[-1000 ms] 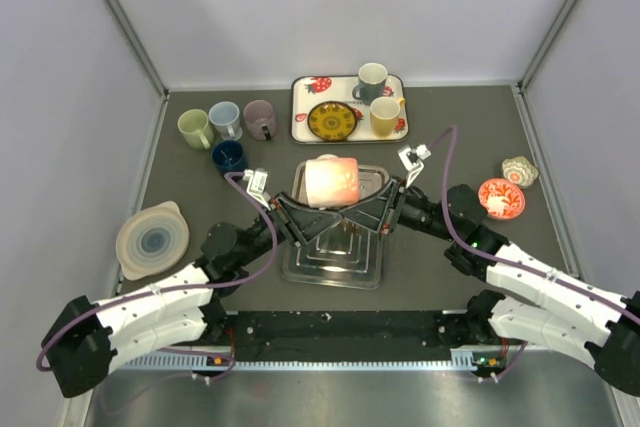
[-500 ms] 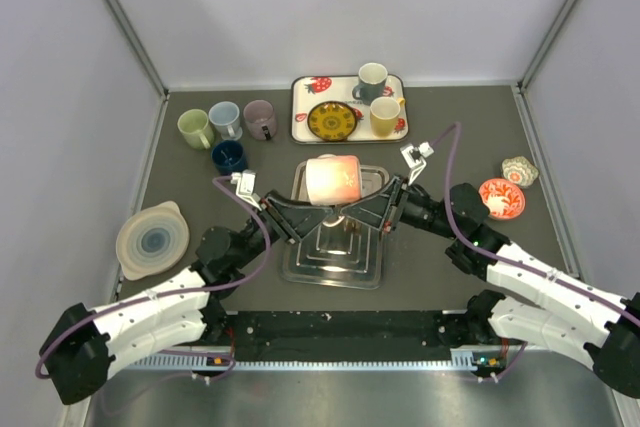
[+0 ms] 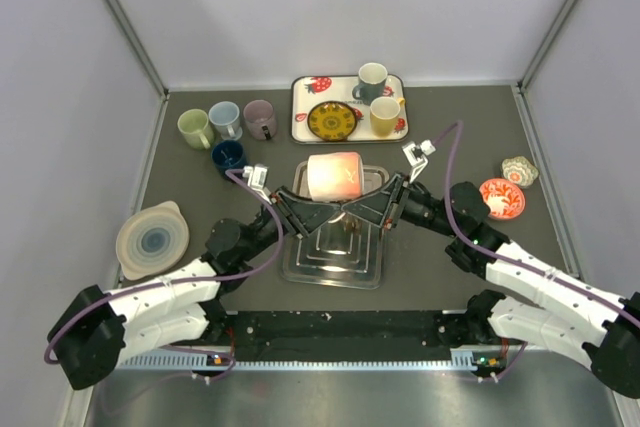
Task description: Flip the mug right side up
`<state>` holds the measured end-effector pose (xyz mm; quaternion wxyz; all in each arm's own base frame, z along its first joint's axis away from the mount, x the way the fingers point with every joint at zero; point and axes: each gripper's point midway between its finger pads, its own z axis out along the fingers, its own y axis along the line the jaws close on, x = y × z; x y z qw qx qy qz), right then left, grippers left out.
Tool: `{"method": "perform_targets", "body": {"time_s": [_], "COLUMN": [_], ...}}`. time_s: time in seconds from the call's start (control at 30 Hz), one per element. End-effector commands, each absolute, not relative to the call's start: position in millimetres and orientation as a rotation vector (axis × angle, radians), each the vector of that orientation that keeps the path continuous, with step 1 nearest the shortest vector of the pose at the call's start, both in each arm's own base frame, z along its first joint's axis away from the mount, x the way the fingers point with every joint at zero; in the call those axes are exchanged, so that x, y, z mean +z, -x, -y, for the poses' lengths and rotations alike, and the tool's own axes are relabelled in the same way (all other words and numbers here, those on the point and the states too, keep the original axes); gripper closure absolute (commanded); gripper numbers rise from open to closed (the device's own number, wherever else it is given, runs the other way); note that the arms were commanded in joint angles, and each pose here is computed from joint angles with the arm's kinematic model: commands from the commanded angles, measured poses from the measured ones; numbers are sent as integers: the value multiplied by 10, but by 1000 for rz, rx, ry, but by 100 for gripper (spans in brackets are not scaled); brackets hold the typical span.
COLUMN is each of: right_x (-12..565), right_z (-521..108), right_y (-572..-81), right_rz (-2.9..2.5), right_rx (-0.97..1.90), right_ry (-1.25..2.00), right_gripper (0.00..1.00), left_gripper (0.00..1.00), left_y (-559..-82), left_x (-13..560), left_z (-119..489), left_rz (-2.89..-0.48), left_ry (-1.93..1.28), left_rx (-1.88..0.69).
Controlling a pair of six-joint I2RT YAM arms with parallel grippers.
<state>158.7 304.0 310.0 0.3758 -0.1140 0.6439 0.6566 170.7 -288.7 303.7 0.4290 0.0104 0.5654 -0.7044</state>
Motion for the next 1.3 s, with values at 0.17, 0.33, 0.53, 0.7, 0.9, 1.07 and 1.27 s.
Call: {"method": "perform_targets", "body": {"time_s": [0.17,0.33,0.53,0.7,0.9,1.07,1.27], "right_x": [3462,3449,3330,3313,3313,3280,3050], "right_z": [-3050,-3045,-3048,-3057,-3028,-3003,-2843], "right_y": [-1325,-1342,-1384,-1381,-1399,-1396,-1429], "right_rz": [-1488,-1489,-1558,-1591,-1621,-1651,-1792], "right_rx": [1781,1770,1714,1685,1633,1604,1435], "right_ry": [434,426,424,455,468,475,474], "right_gripper": [100,100,94,69,57,54,54], "left_gripper": [86,100,100,100,100,100,100], "left_y": [-1662,-1714,-1703,-1757,-1810,-1872,-2150], "left_x": [3403,3331,3325,3339,3297,3367,3538], "left_z": [2854,2828,2824,2725,2626,2501,2098], "left_rz": [-1278,-1306,-1351,-1351,-1369,-1353,-1418], "left_ry": [-57,-17,-102,-127,-129,-108,-70], "left_rx": [-1801,-1777,-1666,-1537,-1430,-1339,-966]}}
